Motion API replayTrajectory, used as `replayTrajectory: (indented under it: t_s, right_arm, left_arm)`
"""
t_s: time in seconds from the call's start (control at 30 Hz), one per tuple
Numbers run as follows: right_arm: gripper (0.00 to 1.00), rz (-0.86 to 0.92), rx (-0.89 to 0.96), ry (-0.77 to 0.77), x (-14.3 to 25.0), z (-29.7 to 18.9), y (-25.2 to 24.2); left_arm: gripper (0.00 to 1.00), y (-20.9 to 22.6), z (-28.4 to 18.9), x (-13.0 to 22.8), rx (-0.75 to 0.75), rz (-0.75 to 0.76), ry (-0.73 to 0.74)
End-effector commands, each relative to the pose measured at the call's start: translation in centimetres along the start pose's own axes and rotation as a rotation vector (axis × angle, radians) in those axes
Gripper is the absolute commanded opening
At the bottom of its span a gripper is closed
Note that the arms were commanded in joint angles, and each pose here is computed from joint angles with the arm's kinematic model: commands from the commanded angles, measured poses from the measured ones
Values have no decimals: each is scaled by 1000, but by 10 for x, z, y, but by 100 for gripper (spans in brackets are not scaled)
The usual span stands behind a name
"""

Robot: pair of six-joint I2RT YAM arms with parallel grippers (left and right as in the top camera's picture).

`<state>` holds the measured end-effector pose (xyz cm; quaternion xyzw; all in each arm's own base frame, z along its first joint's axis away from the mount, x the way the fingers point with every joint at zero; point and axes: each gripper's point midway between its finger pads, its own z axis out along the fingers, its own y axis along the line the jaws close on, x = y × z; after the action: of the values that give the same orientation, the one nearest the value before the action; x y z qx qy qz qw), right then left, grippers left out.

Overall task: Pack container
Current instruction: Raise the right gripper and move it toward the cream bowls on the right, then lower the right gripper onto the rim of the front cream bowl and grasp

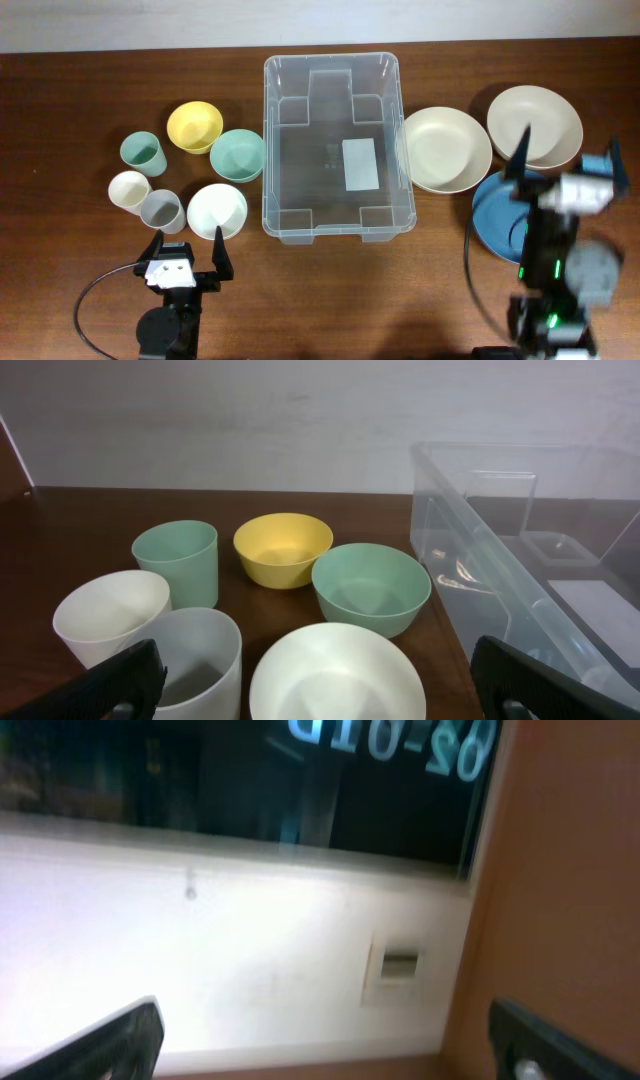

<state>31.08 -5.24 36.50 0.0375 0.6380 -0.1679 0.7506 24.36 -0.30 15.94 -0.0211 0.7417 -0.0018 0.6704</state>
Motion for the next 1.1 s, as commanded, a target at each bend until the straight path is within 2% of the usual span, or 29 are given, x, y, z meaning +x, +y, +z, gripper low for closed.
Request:
replayTrajectory:
  t_s: [0.0, 0.13, 0.3, 0.57, 0.9, 0.97, 1.07]
  right_arm:
    - [99, -25, -12, 106, -5, 40, 1]
    - [99, -43, -156, 291, 16, 89, 19]
    - [99, -8, -375, 429, 49, 114, 60]
    - [99, -6, -408, 639, 134, 123, 77]
    - [99, -9, -417, 793, 197, 121, 85]
    - [100, 25, -367, 841, 212, 121, 82]
    - [93, 109, -197, 932, 240, 119, 66]
  left_arm:
    - [100, 0, 1, 4, 5, 19, 6]
    - [99, 0, 1, 4, 5, 19, 6]
    - [99, 0, 1, 4, 5, 19, 6]
    - [99, 0, 1, 4, 5, 19, 6]
    - [99, 0, 1, 4, 5, 19, 6]
    - [99, 0, 1, 4, 5, 19, 6]
    - [100, 0, 1, 4, 5, 19, 6]
